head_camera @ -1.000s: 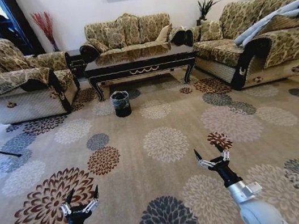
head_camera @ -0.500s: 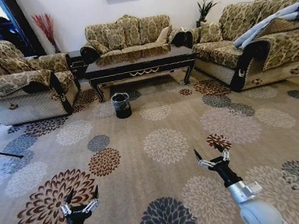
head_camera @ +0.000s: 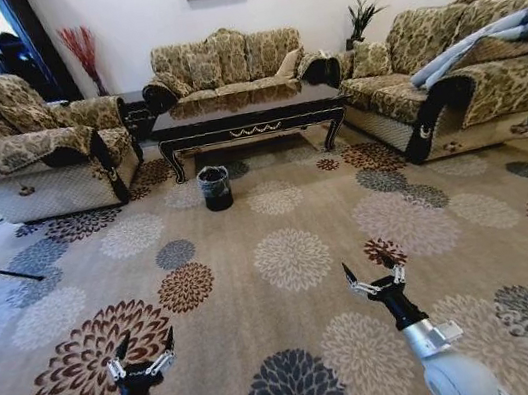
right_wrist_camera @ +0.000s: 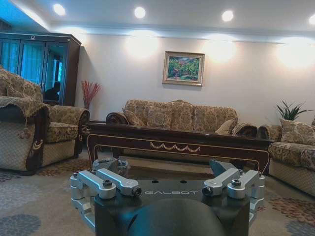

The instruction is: Move to the front of the table and pick up the trash from the floor, then place it into the trash bin.

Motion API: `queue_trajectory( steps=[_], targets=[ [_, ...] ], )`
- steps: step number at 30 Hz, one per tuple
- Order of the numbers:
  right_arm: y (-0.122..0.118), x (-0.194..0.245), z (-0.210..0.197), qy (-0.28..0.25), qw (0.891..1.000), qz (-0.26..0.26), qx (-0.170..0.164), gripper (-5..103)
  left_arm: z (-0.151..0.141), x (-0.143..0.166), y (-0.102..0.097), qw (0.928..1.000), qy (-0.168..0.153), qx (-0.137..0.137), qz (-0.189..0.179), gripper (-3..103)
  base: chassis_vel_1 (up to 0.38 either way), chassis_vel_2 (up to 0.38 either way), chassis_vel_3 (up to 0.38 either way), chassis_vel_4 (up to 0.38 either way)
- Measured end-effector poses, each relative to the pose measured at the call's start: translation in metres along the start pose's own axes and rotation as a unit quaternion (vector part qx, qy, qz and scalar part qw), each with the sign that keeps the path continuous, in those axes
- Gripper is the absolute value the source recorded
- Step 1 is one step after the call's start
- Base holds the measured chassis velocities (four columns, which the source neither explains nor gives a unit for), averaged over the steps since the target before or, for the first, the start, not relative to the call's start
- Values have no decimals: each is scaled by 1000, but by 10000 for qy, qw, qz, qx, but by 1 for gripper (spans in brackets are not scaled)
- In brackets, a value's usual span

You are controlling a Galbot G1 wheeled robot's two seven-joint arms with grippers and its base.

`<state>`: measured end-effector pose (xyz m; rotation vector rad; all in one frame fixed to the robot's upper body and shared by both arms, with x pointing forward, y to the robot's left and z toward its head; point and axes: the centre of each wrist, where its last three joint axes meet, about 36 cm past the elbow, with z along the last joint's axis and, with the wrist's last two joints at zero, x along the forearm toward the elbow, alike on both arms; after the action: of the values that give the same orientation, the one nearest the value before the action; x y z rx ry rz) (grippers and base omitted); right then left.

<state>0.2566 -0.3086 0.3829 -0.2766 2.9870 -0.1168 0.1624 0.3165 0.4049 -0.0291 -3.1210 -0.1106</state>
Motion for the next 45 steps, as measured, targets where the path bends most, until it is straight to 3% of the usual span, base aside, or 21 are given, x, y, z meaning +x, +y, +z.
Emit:
queue_trajectory(
  steps=[45],
  targets=[
    [0,0,0,0,10000,0,0,100,0,0,0,10000,0,0,0,100,0,0,0,0]
  ],
)
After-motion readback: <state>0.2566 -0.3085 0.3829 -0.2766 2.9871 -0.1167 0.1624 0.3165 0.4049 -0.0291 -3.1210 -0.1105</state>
